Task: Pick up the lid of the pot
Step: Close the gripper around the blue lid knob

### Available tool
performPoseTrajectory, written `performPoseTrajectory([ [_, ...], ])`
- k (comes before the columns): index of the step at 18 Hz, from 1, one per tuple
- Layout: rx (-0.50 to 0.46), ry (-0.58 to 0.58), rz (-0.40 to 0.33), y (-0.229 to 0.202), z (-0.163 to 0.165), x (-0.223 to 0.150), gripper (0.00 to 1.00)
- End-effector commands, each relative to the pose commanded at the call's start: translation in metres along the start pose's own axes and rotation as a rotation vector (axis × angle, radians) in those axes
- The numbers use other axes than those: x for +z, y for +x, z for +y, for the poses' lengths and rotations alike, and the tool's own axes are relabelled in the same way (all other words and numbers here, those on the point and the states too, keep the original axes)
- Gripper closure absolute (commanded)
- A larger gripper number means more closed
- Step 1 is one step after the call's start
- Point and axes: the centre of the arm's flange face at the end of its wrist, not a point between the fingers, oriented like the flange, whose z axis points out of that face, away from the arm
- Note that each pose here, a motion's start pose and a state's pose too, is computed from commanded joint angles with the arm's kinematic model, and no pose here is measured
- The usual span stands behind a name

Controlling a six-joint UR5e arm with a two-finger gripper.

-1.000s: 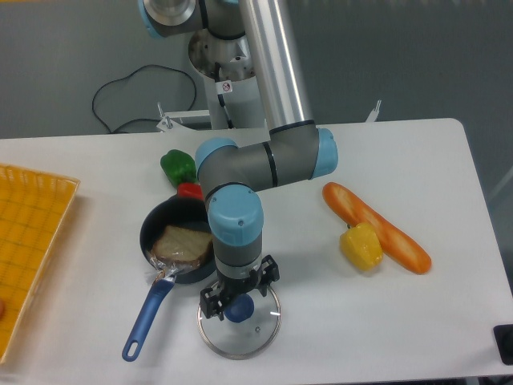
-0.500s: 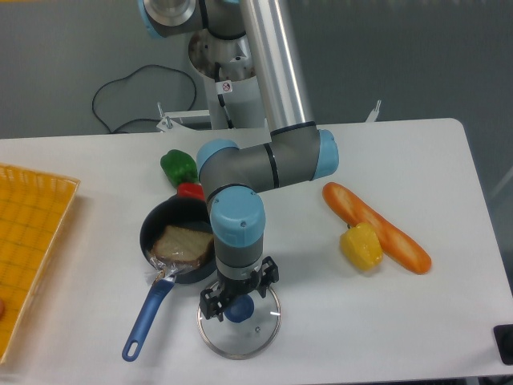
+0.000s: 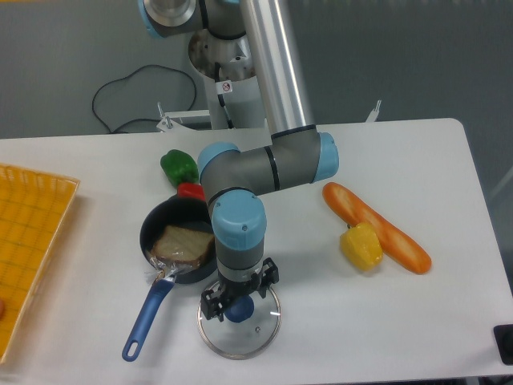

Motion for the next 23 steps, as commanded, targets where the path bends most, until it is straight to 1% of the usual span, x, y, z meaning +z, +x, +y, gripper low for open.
performPoseTrajectory([
  [23, 0.005, -0.015, -0.004, 0.0, -0.001, 0.014, 0.0],
])
